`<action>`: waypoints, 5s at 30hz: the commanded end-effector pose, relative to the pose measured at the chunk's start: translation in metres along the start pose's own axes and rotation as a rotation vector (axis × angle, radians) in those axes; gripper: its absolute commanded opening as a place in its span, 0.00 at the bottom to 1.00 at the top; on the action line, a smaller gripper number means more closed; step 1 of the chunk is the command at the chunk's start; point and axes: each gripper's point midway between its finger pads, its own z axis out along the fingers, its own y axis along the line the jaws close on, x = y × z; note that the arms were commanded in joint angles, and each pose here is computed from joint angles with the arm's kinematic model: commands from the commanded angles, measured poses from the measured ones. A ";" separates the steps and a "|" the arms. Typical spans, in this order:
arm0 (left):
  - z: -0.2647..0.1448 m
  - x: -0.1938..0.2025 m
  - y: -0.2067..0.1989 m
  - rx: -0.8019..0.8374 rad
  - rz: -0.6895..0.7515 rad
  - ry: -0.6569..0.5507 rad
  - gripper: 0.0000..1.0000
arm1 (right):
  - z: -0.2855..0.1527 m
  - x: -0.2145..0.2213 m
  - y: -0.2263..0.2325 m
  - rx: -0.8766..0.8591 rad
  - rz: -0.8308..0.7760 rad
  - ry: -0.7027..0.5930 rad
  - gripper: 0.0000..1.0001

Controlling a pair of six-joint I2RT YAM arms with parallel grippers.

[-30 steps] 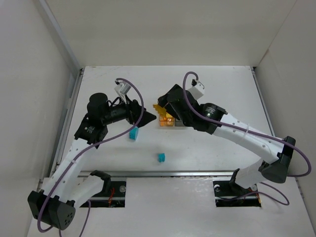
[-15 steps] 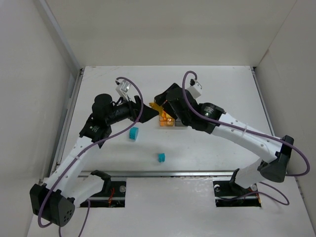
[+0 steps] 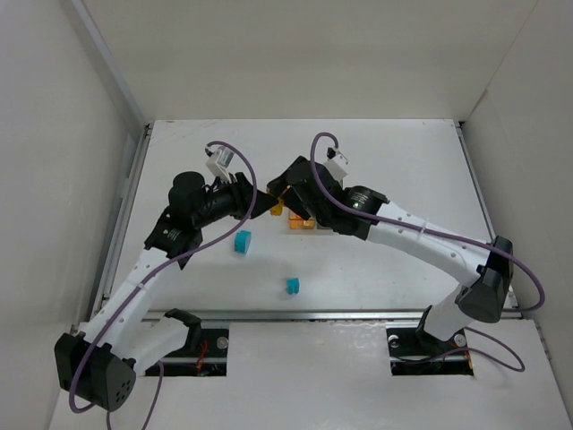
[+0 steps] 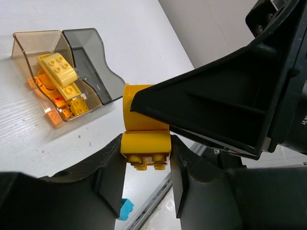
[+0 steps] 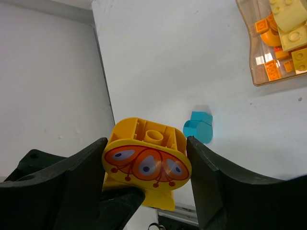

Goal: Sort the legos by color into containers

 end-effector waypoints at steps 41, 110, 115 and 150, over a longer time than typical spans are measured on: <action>-0.021 0.029 0.059 -0.273 0.222 0.129 0.00 | 0.167 -0.032 -0.113 0.154 -0.779 0.322 0.54; -0.051 -0.029 0.188 -0.842 0.217 0.113 0.73 | 0.001 0.028 -0.137 0.271 -0.866 0.402 1.00; -0.100 -0.050 0.187 -0.937 0.299 -0.059 0.74 | -0.016 0.108 -0.145 0.232 -0.942 0.595 1.00; -0.122 -0.064 0.138 -0.842 0.395 -0.206 0.79 | -0.008 0.169 -0.199 0.363 -0.956 0.697 0.47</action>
